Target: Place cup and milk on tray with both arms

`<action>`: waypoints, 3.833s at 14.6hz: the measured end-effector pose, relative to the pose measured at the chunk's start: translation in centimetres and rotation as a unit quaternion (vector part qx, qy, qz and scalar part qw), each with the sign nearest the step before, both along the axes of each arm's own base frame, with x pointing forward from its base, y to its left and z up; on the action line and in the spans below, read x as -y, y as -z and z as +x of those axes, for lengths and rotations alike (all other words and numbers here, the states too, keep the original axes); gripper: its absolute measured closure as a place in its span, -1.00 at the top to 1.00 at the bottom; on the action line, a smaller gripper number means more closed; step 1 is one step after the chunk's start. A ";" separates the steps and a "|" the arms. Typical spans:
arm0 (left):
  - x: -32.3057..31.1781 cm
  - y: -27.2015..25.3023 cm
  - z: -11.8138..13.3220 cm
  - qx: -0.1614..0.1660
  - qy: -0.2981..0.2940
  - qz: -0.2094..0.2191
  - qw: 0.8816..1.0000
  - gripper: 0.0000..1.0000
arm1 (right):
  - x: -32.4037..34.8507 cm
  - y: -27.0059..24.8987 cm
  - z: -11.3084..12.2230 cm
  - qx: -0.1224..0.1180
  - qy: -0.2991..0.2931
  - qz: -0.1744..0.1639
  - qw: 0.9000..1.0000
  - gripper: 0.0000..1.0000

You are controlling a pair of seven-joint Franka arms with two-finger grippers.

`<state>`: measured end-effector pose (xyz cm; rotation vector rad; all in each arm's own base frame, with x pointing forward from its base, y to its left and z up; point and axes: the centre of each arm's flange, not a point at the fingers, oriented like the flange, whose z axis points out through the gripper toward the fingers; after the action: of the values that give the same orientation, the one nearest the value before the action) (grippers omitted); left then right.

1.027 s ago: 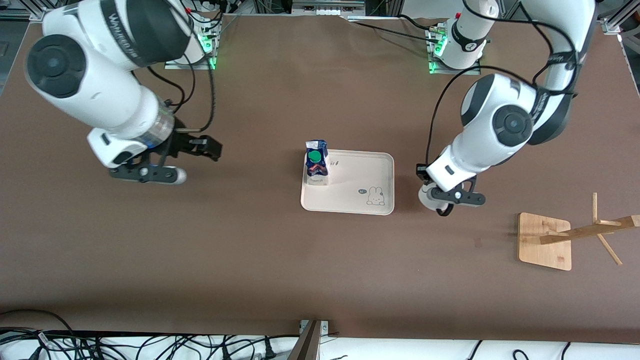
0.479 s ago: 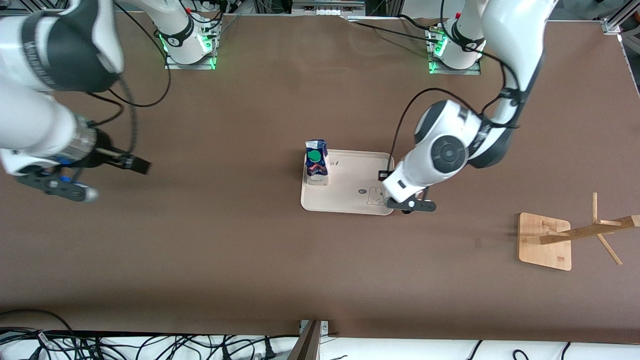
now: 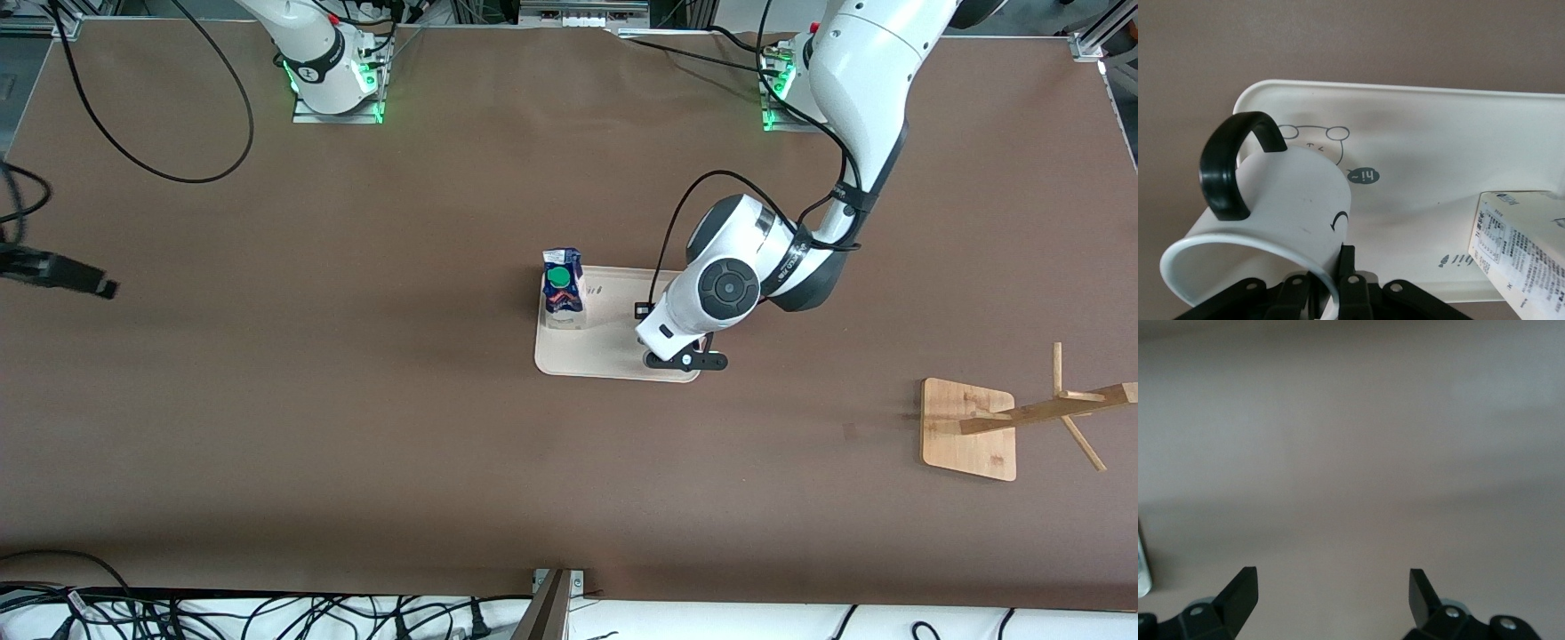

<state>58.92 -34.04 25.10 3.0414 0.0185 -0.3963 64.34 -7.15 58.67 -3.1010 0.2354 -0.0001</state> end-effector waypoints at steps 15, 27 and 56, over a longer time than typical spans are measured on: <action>2.4 1.9 -1.6 -0.067 -0.002 0.002 0.998 -0.83 | -8.8 0.8 -1.8 0.001 -0.099 -0.028 0.995 1.00; 2.6 0.9 0.1 -0.055 -0.021 -0.004 0.998 1.00 | -9.0 1.0 -2.1 -0.012 -0.001 -0.029 1.000 1.00; -33.1 -31.9 -0.2 0.121 -0.027 0.053 0.991 1.00 | -5.8 1.2 -2.3 -0.023 -0.009 -0.017 1.000 1.00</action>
<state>58.68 -0.97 56.96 3.1628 0.1117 -0.0217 62.03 -1.32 57.44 -3.1393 0.2096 0.0677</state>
